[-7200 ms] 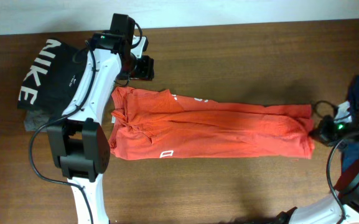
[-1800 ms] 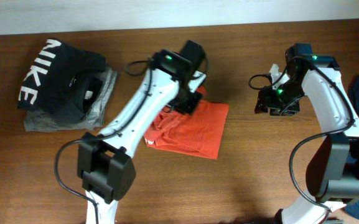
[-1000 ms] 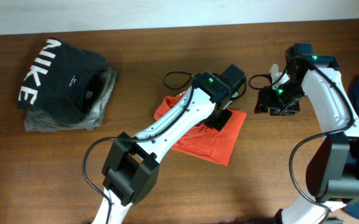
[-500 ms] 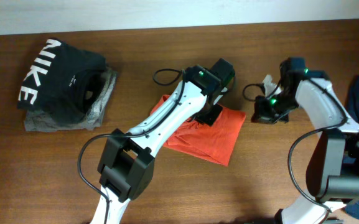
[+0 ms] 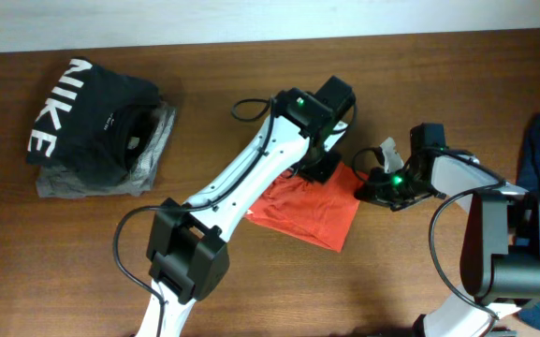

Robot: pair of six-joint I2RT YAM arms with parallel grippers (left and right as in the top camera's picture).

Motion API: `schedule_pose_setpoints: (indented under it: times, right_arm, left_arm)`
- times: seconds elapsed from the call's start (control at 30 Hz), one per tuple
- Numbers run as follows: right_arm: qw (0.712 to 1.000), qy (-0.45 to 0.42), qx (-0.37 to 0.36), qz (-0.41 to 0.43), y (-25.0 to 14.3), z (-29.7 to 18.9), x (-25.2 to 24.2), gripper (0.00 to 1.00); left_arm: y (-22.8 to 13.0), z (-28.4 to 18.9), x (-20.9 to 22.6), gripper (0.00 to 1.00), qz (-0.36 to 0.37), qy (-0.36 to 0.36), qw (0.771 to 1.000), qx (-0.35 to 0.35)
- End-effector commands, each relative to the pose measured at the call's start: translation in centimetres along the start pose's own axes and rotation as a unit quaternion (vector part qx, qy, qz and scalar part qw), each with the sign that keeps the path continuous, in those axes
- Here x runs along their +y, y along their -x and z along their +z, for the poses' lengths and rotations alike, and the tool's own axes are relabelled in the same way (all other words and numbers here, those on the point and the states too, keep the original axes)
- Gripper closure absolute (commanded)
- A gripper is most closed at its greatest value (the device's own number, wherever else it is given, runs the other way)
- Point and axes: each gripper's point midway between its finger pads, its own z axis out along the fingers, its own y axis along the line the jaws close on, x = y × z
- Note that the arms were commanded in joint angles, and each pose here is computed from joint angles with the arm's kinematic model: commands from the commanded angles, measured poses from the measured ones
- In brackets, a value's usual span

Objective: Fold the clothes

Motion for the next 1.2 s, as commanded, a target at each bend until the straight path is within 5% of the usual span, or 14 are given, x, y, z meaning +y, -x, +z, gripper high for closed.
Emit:
schedule_pose_setpoints:
  times: [0.0,0.33,0.5,0.57,0.67,1.03,1.17]
  right_arm:
    - [1.0,0.002,0.0,0.009,-0.4,0.0,0.0,0.96]
    - [1.0,0.002,0.0,0.01,-0.4,0.0,-0.1,0.96]
    - [1.0,0.002,0.004,0.012,-0.6,0.0,-0.1,0.95]
    - [1.0,0.002,0.007,0.015,-0.8,0.0,-0.1,0.89]
    - [1.0,0.002,0.011,0.018,-1.0,-0.1,-0.1,0.82]
    - [0.997,-0.016,-0.073,0.009,1.6,-7.6,1.7,0.68]
    - [0.996,-0.007,-0.073,-0.06,0.8,-9.0,4.4,0.61]
  left_arm:
    - [0.9,-1.6,-3.0,0.99,0.009,-0.061,0.998,-0.017]
    - [-0.4,-1.4,-7.5,0.99,0.053,-0.079,0.995,-0.004]
    - [-0.6,-1.3,-7.8,0.69,0.061,-0.067,0.996,-0.005]
    - [-0.5,-1.2,-7.3,0.51,0.06,-0.055,0.997,-0.007]
    - [-0.3,-1.2,-5.7,0.39,0.057,-0.012,0.998,-0.009]
    - [1.4,-4.7,1.5,0.22,-0.003,0.054,0.998,-0.041]
    - [2.0,-5.7,5.1,0.16,-0.041,0.06,0.996,-0.054]
